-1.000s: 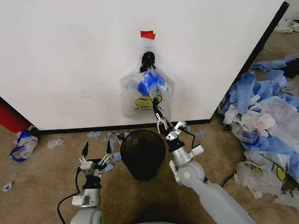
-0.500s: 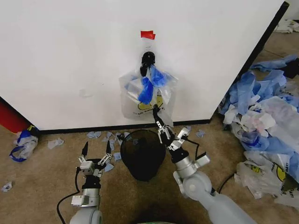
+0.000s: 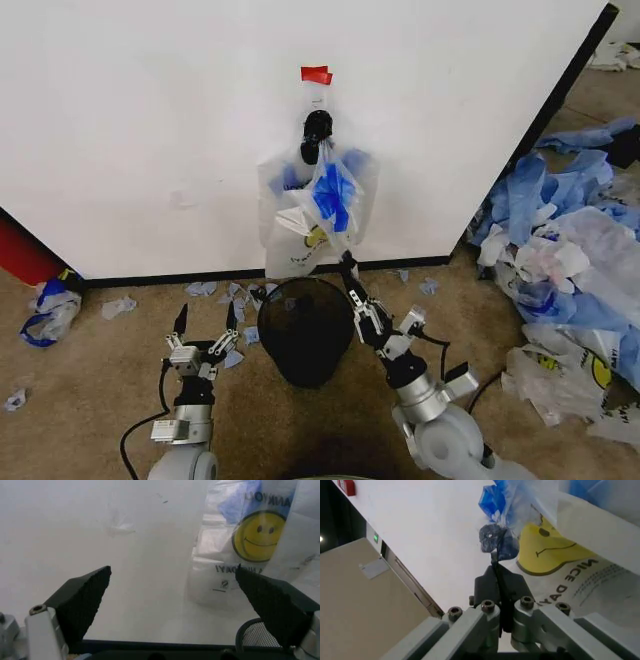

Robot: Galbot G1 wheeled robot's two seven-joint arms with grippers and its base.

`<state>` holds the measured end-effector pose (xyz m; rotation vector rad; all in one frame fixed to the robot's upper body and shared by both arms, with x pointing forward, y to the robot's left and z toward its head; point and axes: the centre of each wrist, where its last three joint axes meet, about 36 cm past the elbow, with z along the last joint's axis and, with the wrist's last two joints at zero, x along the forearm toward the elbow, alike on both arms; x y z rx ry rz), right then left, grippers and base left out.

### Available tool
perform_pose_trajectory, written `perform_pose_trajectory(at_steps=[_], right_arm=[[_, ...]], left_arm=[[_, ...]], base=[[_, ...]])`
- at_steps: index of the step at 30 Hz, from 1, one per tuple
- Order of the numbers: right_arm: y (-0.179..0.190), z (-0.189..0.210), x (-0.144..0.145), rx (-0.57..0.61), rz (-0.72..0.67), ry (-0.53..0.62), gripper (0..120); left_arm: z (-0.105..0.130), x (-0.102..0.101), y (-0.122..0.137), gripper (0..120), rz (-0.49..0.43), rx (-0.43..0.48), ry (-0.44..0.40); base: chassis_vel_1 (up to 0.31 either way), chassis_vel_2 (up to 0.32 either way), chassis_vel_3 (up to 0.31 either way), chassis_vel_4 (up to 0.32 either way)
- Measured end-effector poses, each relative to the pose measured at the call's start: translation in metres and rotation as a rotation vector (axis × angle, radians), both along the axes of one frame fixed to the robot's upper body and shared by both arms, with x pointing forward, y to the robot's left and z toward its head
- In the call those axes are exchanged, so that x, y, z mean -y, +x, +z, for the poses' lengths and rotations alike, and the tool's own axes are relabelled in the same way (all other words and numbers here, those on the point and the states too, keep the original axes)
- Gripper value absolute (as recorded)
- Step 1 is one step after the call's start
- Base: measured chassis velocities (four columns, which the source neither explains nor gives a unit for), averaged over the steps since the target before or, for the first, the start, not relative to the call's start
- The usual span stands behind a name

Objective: Pick up the garbage bag from the wall and place it over the trash bin.

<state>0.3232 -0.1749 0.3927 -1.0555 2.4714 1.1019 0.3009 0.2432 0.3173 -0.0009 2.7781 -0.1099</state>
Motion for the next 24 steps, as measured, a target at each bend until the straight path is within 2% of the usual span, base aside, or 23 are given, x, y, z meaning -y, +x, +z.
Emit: perform_pose_trajectory(at_steps=[24], right_arm=[[-0.018, -0.009, 0.010, 0.004, -0.018, -0.011, 0]], left_arm=[[-0.004, -0.002, 0.005, 98, 0.000, -0.001, 0.001]], base=[[0.000, 0.000, 0.000, 0.000]])
